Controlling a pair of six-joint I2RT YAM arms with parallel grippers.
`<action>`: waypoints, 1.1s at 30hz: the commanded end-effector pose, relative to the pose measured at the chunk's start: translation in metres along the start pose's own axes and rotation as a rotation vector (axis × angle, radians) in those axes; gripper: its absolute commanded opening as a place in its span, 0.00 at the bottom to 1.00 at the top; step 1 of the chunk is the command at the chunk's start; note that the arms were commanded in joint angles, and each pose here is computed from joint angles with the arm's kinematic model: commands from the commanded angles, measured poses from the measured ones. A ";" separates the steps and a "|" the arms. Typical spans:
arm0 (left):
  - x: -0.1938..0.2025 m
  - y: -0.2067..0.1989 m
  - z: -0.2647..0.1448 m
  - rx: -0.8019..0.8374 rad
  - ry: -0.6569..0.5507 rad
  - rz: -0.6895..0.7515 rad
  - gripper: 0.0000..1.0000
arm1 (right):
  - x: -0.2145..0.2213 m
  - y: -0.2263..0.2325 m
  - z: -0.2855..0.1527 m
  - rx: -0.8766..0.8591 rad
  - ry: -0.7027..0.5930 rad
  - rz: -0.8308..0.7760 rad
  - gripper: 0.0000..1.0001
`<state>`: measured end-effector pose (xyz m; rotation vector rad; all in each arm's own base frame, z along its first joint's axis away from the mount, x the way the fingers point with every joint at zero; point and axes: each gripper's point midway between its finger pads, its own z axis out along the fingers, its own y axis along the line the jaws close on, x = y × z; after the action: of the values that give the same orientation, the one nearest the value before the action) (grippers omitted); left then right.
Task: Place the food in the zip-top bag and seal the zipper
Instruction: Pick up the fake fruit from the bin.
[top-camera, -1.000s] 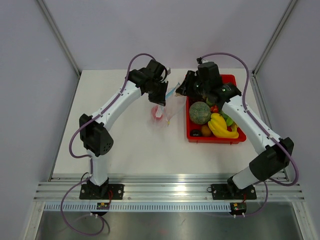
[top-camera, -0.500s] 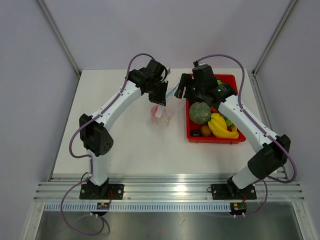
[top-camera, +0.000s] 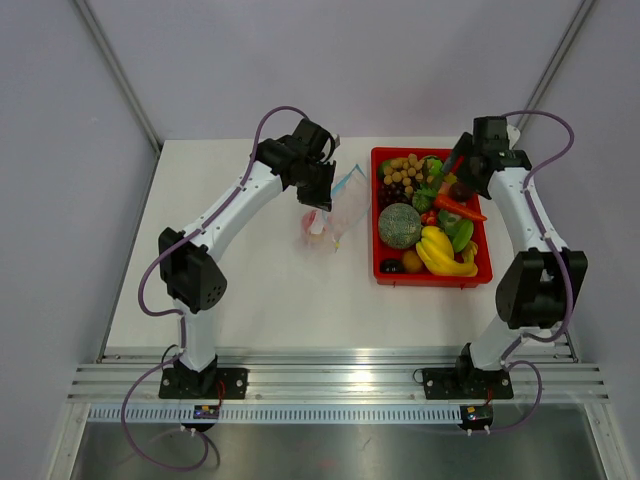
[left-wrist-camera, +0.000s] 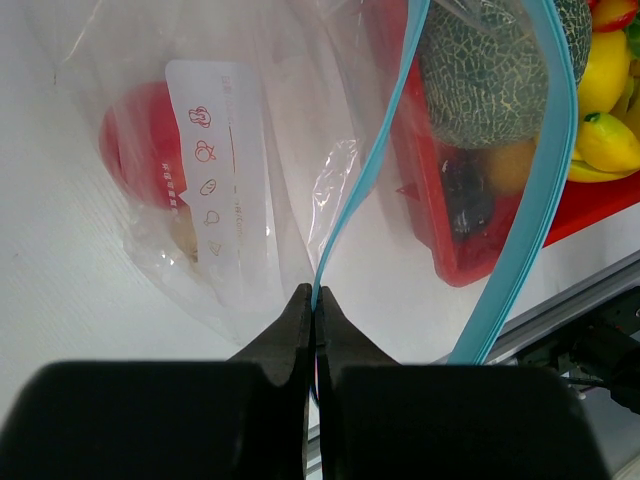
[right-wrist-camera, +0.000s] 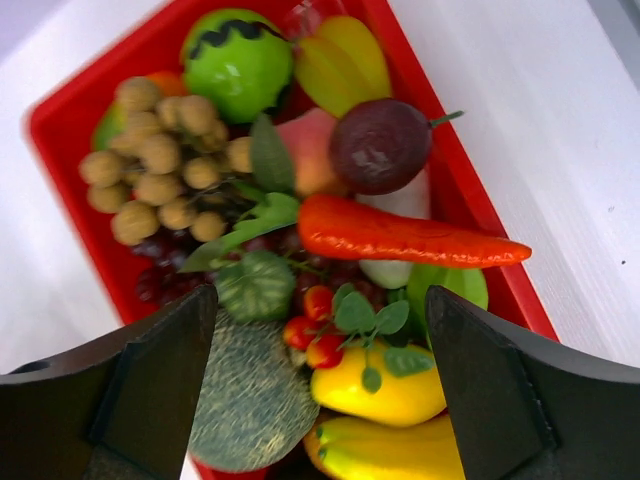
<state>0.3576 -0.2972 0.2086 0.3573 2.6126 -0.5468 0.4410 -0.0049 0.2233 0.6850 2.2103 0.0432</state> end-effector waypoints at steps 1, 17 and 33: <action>-0.013 -0.006 -0.020 0.013 -0.072 0.006 0.00 | -0.008 -0.019 0.026 0.069 0.023 0.008 0.93; -0.008 -0.001 -0.012 0.003 -0.056 0.025 0.00 | 0.005 -0.035 0.111 0.092 0.134 0.142 0.99; -0.001 0.004 -0.007 -0.013 -0.034 0.029 0.00 | 0.001 -0.031 0.131 0.053 0.135 0.191 0.68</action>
<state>0.3544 -0.2938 0.1975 0.3702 2.6387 -0.5248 0.5043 -0.0530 0.0982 0.9629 2.3591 0.0884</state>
